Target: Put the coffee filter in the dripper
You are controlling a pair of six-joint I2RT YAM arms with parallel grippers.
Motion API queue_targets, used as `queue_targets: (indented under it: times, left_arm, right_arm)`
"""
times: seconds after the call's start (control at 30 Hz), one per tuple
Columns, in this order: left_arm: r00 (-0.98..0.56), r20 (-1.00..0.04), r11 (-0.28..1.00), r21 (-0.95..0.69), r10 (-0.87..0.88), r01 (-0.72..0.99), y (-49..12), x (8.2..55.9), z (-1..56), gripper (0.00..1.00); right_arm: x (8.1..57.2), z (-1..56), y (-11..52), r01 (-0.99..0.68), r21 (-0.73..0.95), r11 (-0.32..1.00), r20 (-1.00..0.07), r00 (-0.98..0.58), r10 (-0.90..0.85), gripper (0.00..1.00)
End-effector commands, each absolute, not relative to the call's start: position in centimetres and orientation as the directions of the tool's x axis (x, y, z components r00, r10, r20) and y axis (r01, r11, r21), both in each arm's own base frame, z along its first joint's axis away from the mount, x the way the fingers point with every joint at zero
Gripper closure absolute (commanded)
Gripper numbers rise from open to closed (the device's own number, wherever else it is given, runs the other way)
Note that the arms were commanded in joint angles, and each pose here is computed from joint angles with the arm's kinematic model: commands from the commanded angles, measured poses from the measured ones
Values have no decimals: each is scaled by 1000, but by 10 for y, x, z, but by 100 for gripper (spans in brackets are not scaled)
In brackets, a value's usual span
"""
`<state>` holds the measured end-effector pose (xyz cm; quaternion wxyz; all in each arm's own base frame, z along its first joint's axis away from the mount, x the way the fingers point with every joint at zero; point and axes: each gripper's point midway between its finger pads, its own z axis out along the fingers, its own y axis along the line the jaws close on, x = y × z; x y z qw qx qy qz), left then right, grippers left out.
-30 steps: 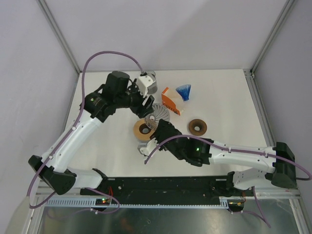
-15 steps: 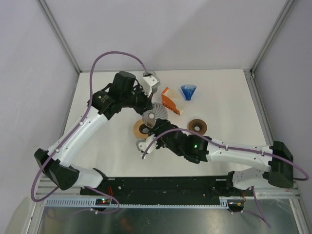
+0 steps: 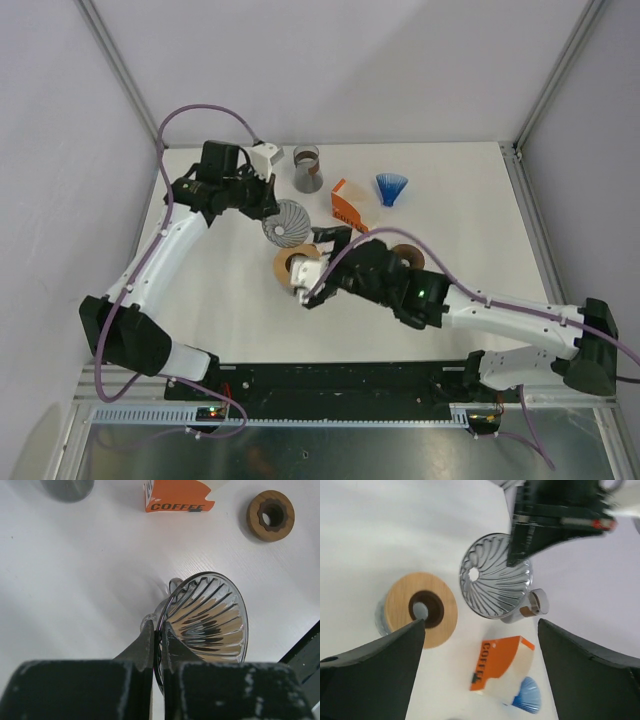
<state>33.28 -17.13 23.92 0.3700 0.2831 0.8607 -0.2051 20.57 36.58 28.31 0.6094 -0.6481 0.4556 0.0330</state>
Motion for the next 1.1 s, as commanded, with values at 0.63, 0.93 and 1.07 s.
queue_targets:
  times: [0.63,0.93,1.07]
  left_arm:
    - [-653,-746,576,-478,130,662,-188,306,242,100]
    - [-689,-713,554,-523,132,647,-189,301,220,100]
    - [-705,-696,548,-541,134,638,-190,300,210,100]
  right_arm:
    - [324,272,361,-577,420,700,-849,-521,80,30]
    - [304,240,380,-591,447,671,-795,-607,-4,48]
    - [300,233,384,-593,442,673,-789,-614,-23,55]
